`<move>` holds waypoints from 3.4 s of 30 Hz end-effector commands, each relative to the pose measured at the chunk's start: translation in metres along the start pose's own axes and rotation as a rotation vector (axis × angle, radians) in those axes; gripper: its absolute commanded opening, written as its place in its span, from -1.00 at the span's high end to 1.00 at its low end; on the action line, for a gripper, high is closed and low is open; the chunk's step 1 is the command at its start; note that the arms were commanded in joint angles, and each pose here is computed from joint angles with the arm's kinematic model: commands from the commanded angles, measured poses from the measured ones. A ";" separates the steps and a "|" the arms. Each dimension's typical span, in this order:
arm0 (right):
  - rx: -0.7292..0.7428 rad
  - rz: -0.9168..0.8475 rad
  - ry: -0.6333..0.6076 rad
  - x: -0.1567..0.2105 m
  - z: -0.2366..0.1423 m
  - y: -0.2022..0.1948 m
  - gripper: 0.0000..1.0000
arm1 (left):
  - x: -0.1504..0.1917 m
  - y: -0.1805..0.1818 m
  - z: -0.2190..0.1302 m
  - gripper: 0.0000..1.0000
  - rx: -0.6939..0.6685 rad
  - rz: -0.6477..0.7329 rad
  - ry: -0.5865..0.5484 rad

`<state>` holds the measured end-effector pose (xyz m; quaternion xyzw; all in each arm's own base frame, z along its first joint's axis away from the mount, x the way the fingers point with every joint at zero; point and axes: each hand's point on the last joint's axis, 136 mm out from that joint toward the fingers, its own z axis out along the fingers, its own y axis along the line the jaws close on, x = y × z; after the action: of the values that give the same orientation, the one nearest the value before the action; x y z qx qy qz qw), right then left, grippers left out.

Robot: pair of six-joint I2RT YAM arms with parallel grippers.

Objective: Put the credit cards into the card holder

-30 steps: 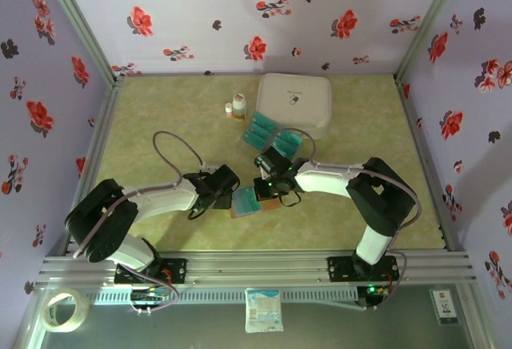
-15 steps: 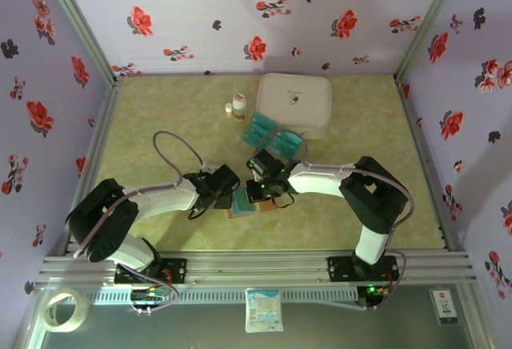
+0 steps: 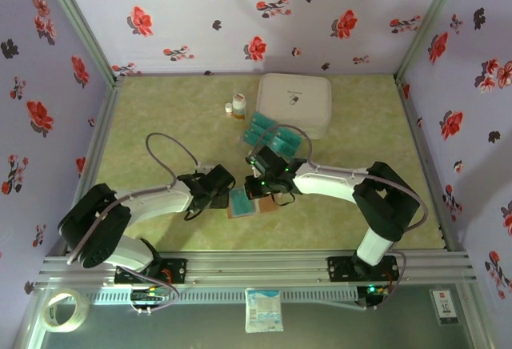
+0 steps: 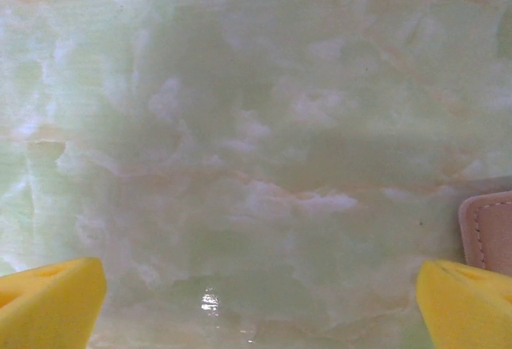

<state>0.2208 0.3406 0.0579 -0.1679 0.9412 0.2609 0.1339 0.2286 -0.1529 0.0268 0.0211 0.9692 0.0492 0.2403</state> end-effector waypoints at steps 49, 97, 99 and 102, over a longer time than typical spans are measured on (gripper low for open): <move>-0.012 0.031 0.078 0.018 0.034 0.002 1.00 | 0.010 -0.003 0.017 -0.99 0.004 0.011 0.028; 0.182 0.152 -0.155 0.019 -0.069 -0.088 -0.01 | -0.027 -0.057 -0.045 -0.99 0.475 -0.077 -0.114; 0.178 0.155 -0.142 0.021 -0.062 -0.089 0.07 | -0.026 -0.061 -0.042 -0.99 0.484 -0.076 -0.108; 0.178 0.158 -0.130 0.023 -0.053 -0.092 0.27 | -0.023 -0.067 -0.037 -0.99 0.495 -0.077 -0.100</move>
<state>0.2248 0.2287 0.0601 -0.0681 0.9614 0.1877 0.1894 0.2307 -0.2138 0.0657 0.0458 0.9429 -0.1769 0.2783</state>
